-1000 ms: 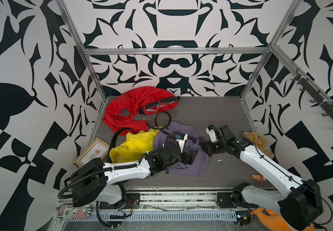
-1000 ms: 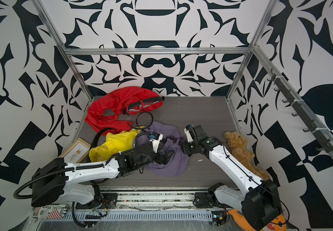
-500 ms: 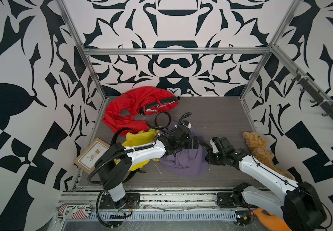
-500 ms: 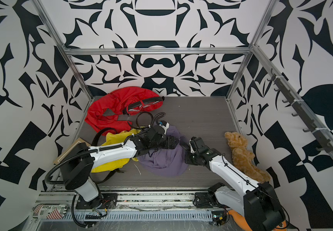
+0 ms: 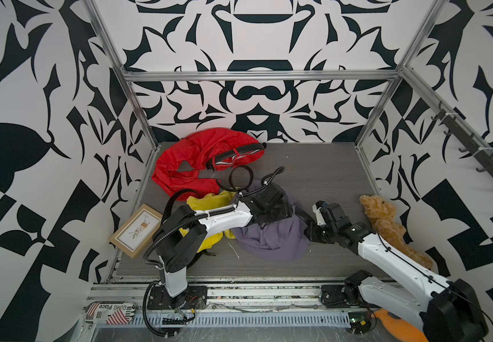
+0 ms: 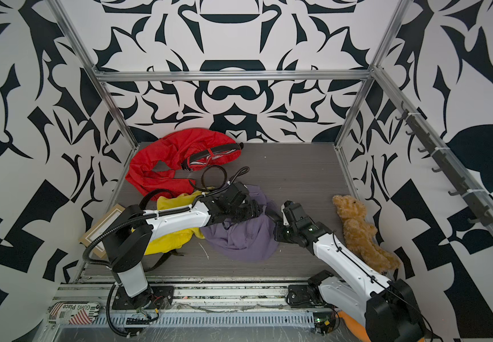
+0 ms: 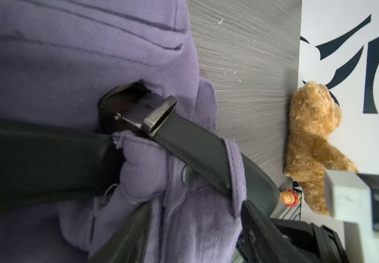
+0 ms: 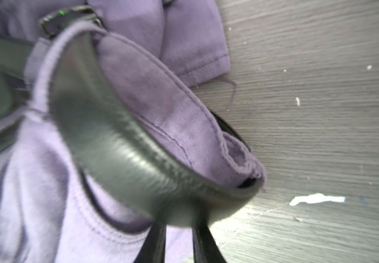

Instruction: Remove the belt from the trousers

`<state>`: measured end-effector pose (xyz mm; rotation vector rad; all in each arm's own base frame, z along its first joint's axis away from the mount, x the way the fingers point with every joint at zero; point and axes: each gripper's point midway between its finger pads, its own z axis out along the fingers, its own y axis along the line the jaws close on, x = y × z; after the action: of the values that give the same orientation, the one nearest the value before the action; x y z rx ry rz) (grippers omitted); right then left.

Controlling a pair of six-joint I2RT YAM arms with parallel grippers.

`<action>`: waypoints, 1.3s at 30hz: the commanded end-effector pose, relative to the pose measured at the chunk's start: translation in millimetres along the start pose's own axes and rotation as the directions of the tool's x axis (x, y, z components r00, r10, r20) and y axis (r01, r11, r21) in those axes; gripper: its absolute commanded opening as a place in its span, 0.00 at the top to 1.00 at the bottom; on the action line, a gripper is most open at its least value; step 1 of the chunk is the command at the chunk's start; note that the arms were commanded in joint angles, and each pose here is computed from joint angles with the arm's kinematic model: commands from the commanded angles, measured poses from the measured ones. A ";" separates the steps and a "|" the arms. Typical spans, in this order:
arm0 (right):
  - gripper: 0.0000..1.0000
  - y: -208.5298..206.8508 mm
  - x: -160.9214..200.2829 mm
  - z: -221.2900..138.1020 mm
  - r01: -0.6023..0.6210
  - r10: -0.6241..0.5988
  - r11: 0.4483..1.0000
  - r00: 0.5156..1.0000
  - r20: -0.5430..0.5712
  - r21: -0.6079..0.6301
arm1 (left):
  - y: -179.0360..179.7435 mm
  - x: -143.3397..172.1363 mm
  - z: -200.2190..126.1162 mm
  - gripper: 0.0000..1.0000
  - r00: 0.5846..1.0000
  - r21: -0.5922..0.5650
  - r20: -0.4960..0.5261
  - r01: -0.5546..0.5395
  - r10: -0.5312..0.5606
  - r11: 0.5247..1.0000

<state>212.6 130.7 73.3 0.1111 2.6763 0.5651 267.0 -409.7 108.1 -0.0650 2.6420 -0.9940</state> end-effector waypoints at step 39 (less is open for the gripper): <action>0.72 12.2 -23.3 -41.0 0.070 -0.070 0.998 0.992 0.106 0.000 | -10.9 -7.3 20.5 0.39 0.988 -0.059 0.023 0.155 -0.154 0.986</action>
<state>209.3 122.9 101.5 0.0564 2.6233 0.5295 285.5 -436.6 118.3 -0.2366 2.6362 -1.0019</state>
